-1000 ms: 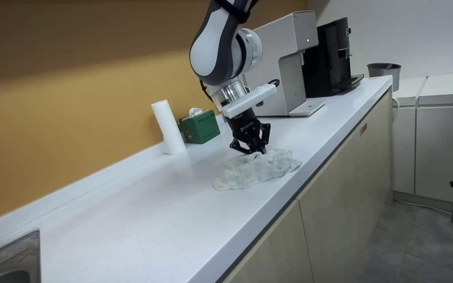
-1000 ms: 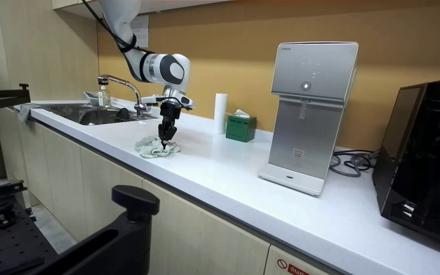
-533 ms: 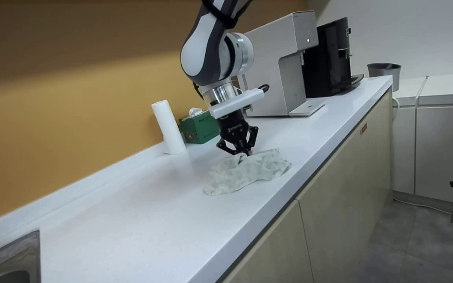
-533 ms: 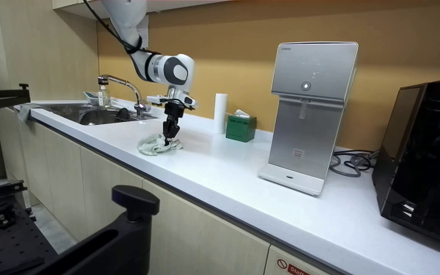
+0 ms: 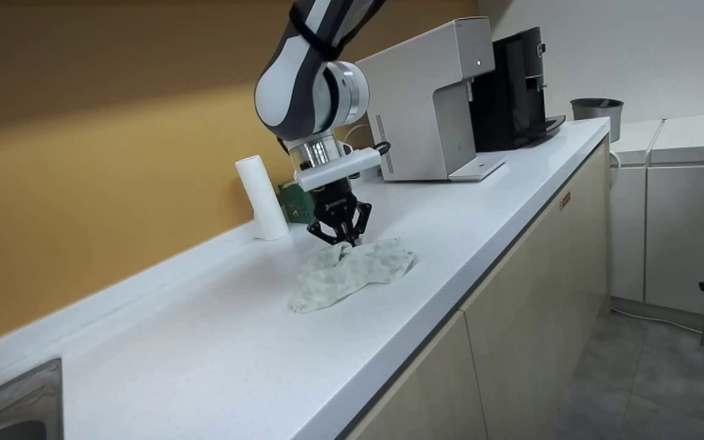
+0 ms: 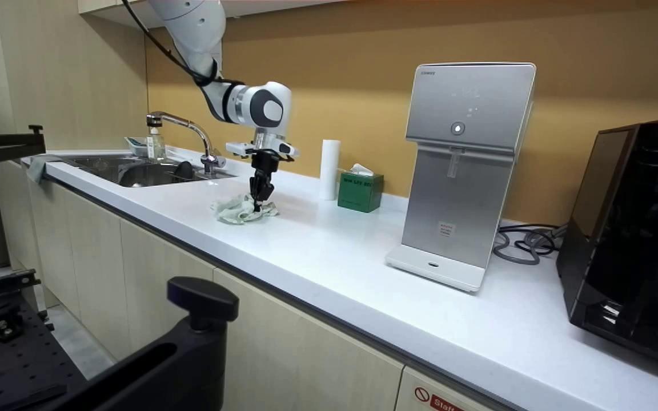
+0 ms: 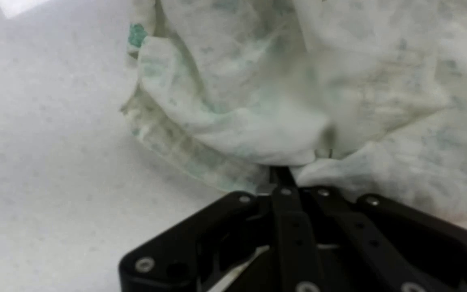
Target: Use the white towel to clean the surface
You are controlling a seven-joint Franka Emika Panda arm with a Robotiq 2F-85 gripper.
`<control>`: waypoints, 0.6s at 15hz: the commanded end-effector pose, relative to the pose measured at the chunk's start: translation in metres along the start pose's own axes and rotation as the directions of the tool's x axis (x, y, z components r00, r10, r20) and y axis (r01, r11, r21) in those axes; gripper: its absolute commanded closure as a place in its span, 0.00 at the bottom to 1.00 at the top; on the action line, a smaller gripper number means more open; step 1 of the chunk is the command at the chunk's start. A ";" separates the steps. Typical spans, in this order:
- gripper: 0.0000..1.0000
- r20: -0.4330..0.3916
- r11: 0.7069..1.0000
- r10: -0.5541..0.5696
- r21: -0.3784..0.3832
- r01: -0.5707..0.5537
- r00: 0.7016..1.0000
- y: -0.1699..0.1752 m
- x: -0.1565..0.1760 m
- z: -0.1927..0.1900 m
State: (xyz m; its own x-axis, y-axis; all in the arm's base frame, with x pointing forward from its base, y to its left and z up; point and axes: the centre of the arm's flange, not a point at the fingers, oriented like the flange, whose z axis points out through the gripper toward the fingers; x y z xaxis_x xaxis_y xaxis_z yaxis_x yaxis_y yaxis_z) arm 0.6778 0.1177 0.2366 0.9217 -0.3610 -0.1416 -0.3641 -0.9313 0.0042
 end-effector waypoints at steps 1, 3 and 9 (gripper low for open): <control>0.99 -0.072 0.999 0.026 0.033 -0.024 0.997 -0.026 0.049 0.055; 0.99 -0.111 0.998 0.047 0.040 -0.043 0.993 -0.006 0.060 0.040; 0.99 -0.297 0.981 0.191 0.085 -0.173 0.936 0.086 0.075 -0.016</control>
State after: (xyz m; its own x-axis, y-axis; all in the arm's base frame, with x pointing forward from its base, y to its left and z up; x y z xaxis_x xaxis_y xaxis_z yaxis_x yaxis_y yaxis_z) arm 0.7241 0.0563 0.2407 0.8884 -0.4522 0.0789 -0.4480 -0.8916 -0.0654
